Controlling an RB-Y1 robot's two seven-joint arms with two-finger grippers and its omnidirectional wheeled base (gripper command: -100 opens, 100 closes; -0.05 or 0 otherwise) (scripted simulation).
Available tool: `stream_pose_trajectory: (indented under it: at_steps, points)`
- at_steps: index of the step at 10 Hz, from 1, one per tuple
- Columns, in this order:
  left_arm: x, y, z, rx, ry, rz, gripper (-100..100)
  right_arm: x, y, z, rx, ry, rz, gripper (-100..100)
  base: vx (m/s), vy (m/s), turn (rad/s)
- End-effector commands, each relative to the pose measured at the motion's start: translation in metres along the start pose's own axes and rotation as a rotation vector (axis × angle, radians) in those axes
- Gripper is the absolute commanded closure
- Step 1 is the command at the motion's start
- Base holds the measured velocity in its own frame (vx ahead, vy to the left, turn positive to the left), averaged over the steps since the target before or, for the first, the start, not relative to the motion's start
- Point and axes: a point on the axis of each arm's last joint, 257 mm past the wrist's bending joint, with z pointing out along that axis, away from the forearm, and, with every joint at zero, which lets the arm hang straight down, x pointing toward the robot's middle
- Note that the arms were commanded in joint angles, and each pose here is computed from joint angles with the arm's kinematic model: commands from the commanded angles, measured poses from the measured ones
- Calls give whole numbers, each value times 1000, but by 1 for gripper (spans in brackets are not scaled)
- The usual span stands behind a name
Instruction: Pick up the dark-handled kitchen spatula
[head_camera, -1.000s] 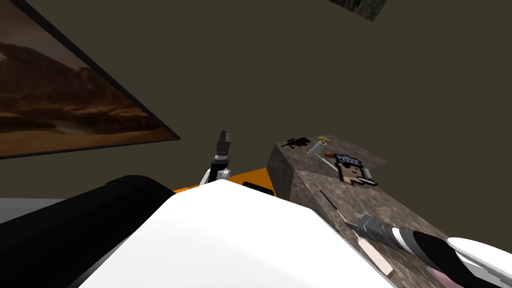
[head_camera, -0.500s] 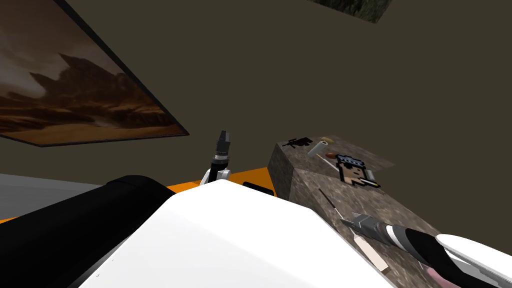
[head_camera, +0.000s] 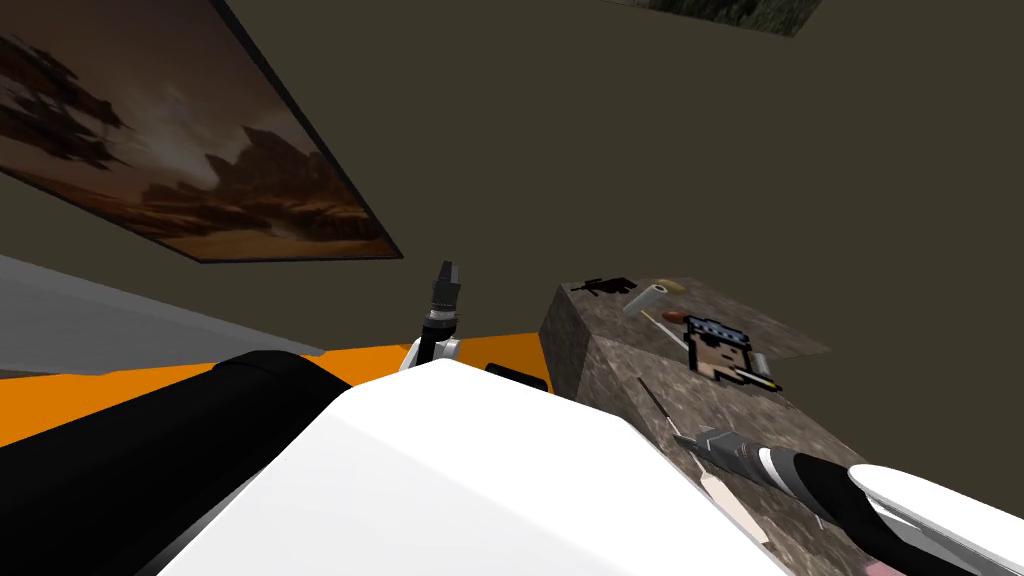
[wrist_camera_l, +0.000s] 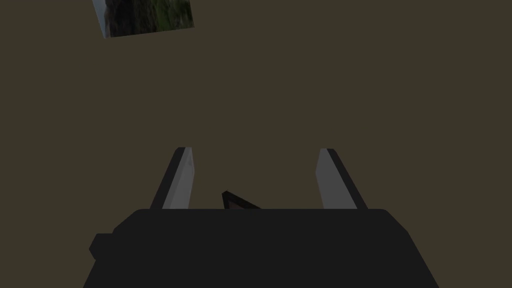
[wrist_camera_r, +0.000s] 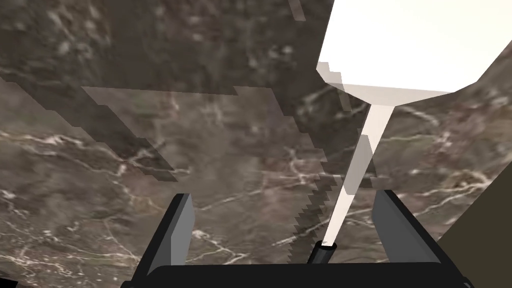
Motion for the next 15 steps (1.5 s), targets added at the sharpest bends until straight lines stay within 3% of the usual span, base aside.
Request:
stream_pose_trajectory:
  at_steps: [1, 15]
  points:
    - [0, 0, 0, 0, 0, 0, 0, -2, 2, 1, 7, -6, 40, -100, -51, -28, -38]
    - [0, 0, 0, 0, 0, 0, 0, -23, 42, 6, 43, -60, 241, -100, -78, -35, 138]
